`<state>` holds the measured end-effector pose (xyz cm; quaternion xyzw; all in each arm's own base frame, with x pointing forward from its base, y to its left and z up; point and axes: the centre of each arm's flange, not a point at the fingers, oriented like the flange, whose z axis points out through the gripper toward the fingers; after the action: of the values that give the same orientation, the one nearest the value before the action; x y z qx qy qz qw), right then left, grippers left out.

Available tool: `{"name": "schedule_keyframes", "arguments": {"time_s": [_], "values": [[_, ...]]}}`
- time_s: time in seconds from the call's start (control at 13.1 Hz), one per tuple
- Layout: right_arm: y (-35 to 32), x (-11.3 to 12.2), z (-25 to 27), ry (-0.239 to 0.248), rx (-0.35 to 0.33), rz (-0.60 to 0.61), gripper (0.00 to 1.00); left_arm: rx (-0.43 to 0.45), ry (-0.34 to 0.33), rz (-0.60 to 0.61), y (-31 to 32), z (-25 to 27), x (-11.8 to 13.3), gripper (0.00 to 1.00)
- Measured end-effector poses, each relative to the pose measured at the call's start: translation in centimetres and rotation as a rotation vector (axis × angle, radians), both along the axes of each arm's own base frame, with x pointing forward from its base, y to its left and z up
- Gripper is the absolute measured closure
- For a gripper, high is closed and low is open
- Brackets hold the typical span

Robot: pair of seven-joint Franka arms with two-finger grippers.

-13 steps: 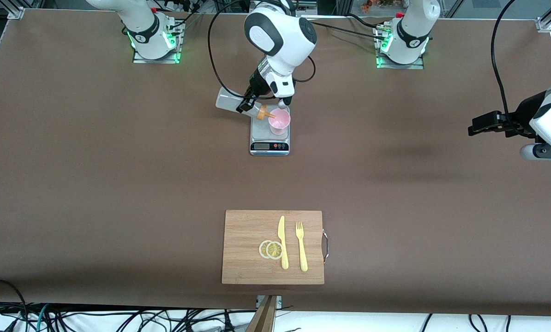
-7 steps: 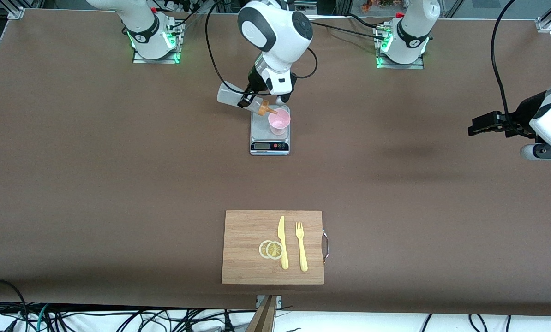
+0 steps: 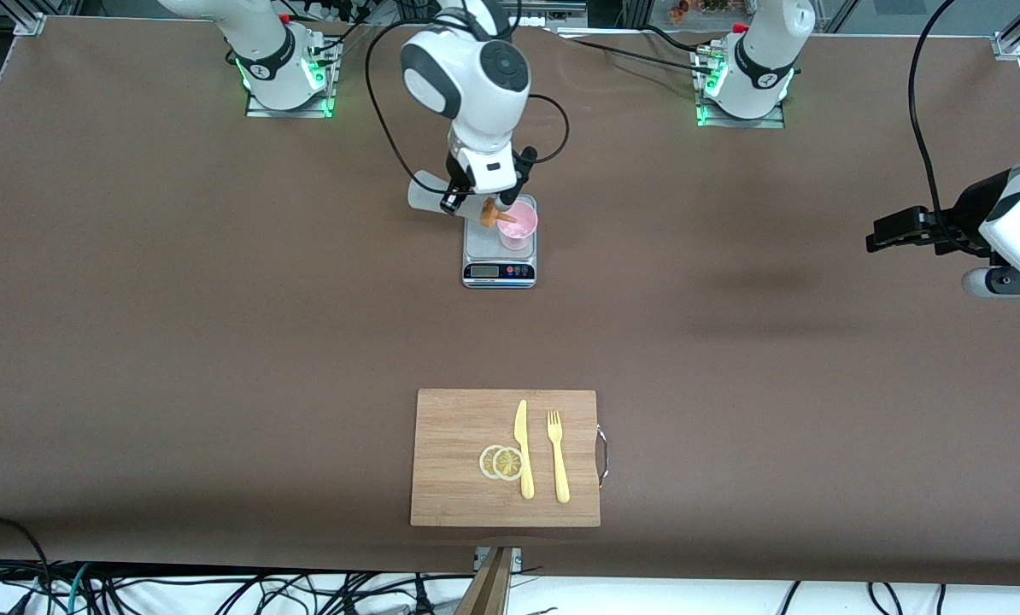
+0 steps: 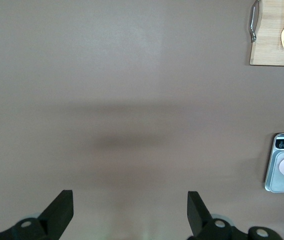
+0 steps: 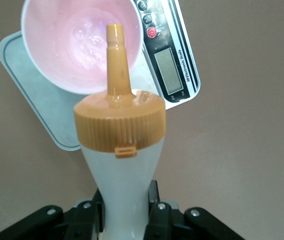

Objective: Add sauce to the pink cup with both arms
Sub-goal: 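Carry the bottle with the right gripper back to its spot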

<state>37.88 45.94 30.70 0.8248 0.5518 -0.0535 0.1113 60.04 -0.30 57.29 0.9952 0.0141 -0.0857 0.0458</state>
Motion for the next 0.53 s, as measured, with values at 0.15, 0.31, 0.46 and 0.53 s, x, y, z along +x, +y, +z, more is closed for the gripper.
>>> {"name": "schedule_keyframes", "arguments": {"time_s": [0.15,0.31,0.46,0.53], "values": [[-1.7,1.7,1.7,0.030,0.058,0.016,0.66,0.000,0.000,0.000,0.0,0.0,0.0,0.00],[-3.9,3.9,3.8,0.076,0.142,0.043,0.66,0.000,0.000,0.000,0.0,0.0,0.0,0.00],[-6.4,6.1,5.4,0.115,0.225,0.072,0.66,0.000,0.000,0.000,0.0,0.0,0.0,0.00],[-7.7,7.2,5.7,0.134,0.265,0.088,0.66,0.000,0.000,0.000,0.0,0.0,0.0,0.00]]}}
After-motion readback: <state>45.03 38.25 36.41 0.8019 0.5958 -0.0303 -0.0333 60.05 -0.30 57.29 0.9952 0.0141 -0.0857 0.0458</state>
